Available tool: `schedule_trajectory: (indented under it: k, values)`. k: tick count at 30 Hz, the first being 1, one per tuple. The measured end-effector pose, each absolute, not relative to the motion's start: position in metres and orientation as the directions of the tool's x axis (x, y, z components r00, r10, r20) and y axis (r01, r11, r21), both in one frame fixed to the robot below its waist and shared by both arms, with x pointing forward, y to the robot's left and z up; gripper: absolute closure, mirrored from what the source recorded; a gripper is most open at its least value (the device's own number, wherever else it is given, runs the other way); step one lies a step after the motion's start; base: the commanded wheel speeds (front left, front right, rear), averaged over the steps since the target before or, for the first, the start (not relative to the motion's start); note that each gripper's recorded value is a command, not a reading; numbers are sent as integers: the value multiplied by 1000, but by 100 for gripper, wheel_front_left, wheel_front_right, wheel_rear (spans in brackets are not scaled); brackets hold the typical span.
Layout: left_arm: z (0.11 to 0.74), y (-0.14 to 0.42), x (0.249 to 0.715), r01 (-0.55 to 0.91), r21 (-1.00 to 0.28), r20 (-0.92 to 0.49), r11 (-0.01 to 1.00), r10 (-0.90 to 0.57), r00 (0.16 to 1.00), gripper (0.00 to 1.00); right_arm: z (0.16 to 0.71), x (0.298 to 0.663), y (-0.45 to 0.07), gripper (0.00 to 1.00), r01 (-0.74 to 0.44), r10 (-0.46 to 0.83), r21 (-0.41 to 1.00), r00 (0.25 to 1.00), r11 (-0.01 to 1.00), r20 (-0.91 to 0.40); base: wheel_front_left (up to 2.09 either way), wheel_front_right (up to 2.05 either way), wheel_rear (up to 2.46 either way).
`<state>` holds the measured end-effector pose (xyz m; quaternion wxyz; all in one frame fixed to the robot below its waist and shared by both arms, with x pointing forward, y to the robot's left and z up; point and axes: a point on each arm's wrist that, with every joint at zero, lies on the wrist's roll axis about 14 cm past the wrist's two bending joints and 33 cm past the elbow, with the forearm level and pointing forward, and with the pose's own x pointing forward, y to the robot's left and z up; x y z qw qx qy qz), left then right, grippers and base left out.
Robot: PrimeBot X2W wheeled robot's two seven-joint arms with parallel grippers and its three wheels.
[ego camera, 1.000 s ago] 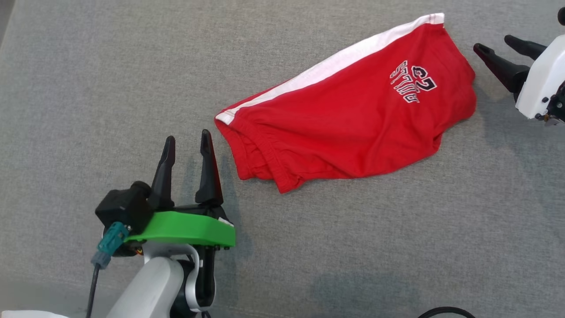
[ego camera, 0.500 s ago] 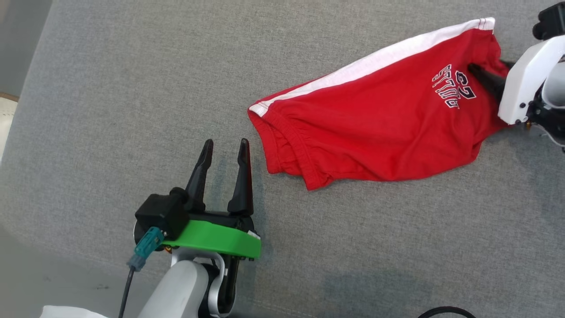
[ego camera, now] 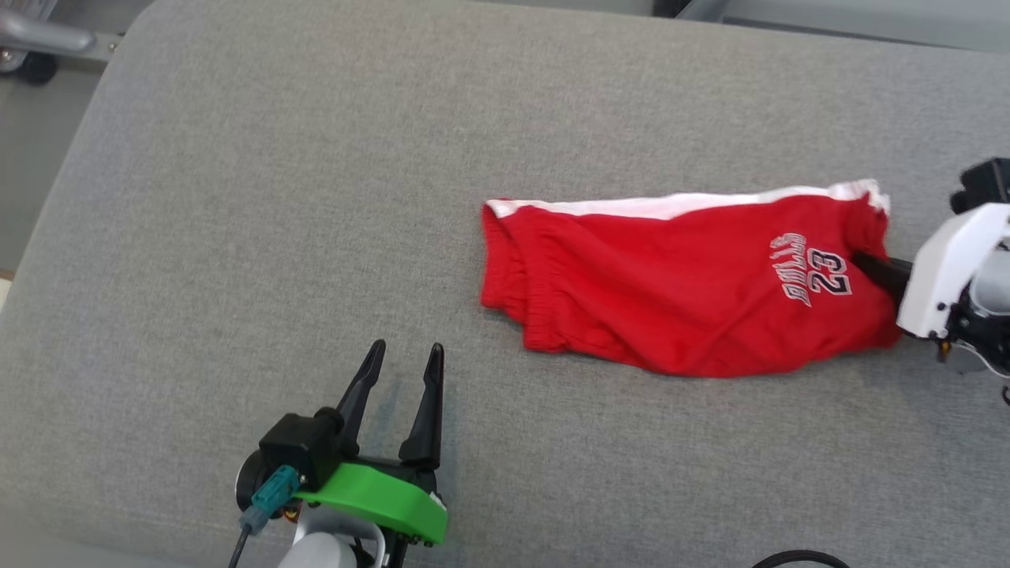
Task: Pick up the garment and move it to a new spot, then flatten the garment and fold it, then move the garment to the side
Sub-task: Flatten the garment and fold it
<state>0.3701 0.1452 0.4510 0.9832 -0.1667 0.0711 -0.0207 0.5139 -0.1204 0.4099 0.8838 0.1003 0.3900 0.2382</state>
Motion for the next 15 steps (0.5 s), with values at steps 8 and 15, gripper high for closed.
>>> schedule_trajectory:
  k: [8, 15]
  values:
    - [464, 127, 354, 81, -348, -92, 934, -120, 989, 0, 442, 492, -254, 100, -45, 225, 287, 740, 957, -634, 0, 0, 0]
    - [462, 117, 349, 103, -357, -96, 928, -146, 985, 0, 482, 508, -227, 100, -125, 299, 356, 817, 926, -493, 0, 0, 0]
